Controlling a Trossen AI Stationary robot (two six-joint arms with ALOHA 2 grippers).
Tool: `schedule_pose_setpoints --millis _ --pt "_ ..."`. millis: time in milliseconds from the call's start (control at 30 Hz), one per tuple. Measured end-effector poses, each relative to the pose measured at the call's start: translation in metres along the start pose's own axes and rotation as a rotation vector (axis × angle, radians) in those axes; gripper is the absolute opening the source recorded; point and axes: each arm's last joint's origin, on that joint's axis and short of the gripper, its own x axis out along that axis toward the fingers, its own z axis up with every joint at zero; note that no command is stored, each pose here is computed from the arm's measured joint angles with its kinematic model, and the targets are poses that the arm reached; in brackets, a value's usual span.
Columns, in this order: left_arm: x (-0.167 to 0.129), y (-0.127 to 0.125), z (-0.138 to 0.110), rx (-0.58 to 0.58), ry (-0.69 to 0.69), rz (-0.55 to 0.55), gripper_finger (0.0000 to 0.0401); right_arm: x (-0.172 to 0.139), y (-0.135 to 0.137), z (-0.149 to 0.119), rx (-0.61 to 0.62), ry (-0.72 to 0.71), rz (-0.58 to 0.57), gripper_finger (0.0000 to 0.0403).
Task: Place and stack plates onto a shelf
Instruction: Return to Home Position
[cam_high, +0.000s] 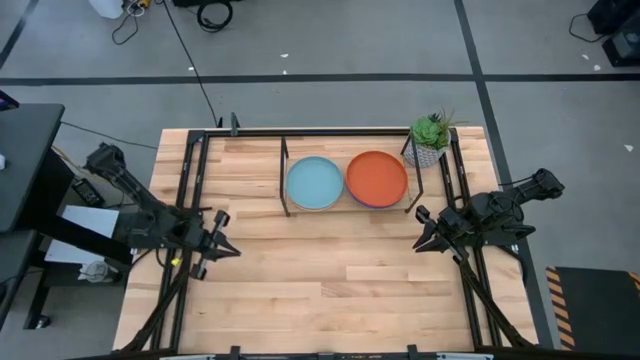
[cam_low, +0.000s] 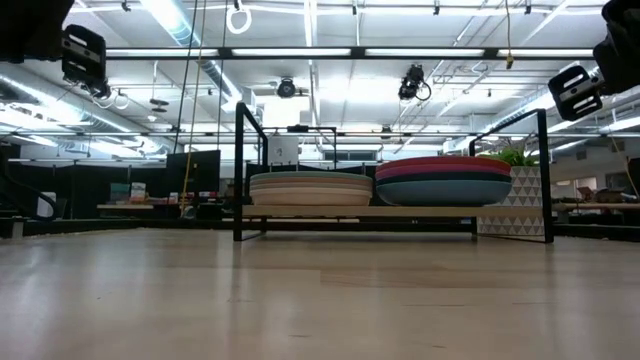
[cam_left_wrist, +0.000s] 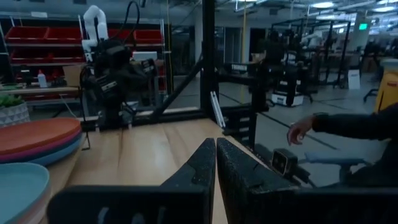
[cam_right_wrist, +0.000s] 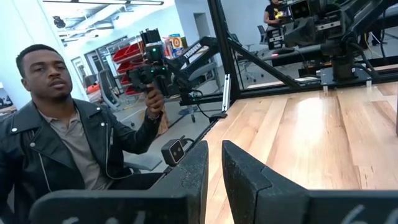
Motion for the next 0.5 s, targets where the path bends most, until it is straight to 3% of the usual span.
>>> schedule_pose_setpoints --millis 133,333,500 --pt "-0.003 0.002 -0.001 0.009 0.019 0.01 0.0023 0.0 0.0 0.0 0.0 -0.001 0.0 0.0052" --pt "-0.006 0.009 -0.008 0.025 0.084 0.225 0.0023 0.0 0.0 0.0 0.0 -0.003 0.001 0.0052" --pt "-0.008 0.011 -0.006 0.046 0.072 0.268 0.0023 0.0 0.0 0.001 -0.001 -0.006 0.002 0.0052"
